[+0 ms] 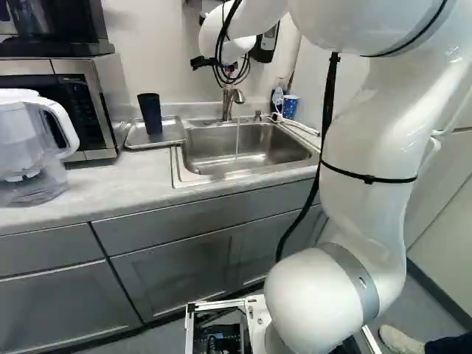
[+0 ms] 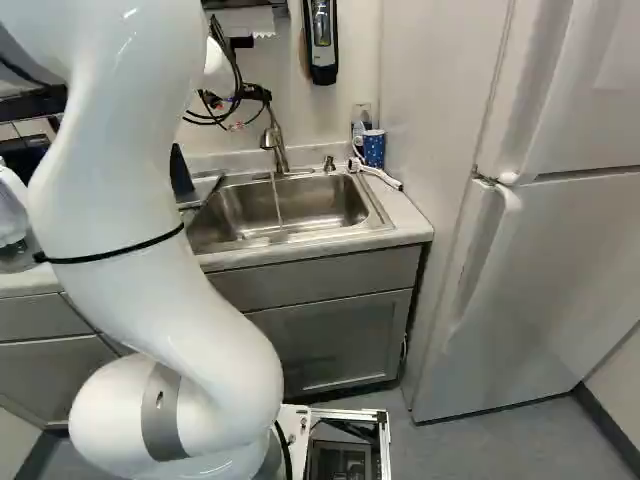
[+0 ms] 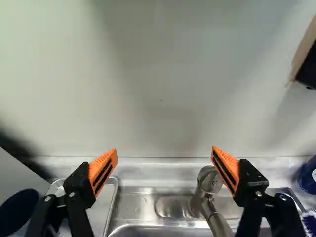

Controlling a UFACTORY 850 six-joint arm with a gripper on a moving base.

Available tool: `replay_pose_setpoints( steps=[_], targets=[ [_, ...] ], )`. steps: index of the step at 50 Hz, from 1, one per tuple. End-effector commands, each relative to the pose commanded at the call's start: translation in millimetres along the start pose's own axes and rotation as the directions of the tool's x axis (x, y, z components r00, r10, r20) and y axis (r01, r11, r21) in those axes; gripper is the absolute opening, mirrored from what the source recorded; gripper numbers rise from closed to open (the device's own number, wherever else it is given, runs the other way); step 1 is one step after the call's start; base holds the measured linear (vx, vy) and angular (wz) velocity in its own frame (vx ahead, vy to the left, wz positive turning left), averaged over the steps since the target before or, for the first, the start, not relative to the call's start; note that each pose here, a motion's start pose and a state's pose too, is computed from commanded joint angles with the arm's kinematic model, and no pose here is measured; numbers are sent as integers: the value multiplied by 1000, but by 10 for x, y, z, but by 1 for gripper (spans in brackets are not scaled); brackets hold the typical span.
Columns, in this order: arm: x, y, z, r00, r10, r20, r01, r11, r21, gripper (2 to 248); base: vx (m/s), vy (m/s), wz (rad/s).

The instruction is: Rinse the cup and place it in the tray

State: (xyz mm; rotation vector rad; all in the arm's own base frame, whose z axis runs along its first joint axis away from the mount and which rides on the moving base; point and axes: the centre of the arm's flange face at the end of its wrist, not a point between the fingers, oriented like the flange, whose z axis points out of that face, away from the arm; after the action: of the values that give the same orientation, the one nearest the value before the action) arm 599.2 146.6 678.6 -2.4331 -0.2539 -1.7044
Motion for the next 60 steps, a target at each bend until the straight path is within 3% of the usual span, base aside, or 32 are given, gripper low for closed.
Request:
replay_pose_setpoints(
  steps=[21, 35, 60],
  targets=[
    [-114, -33, -291, 999, -2, 34, 2, 1000, 3, 247, 0, 0, 0],
    [-136, 8, -507, 1000, 0, -14, 0, 1000, 1, 247, 0, 0, 0],
    [-308, 107, -1006, 1000, 6, -18, -7, 1000, -17, 247, 0, 0, 0]
  ],
)
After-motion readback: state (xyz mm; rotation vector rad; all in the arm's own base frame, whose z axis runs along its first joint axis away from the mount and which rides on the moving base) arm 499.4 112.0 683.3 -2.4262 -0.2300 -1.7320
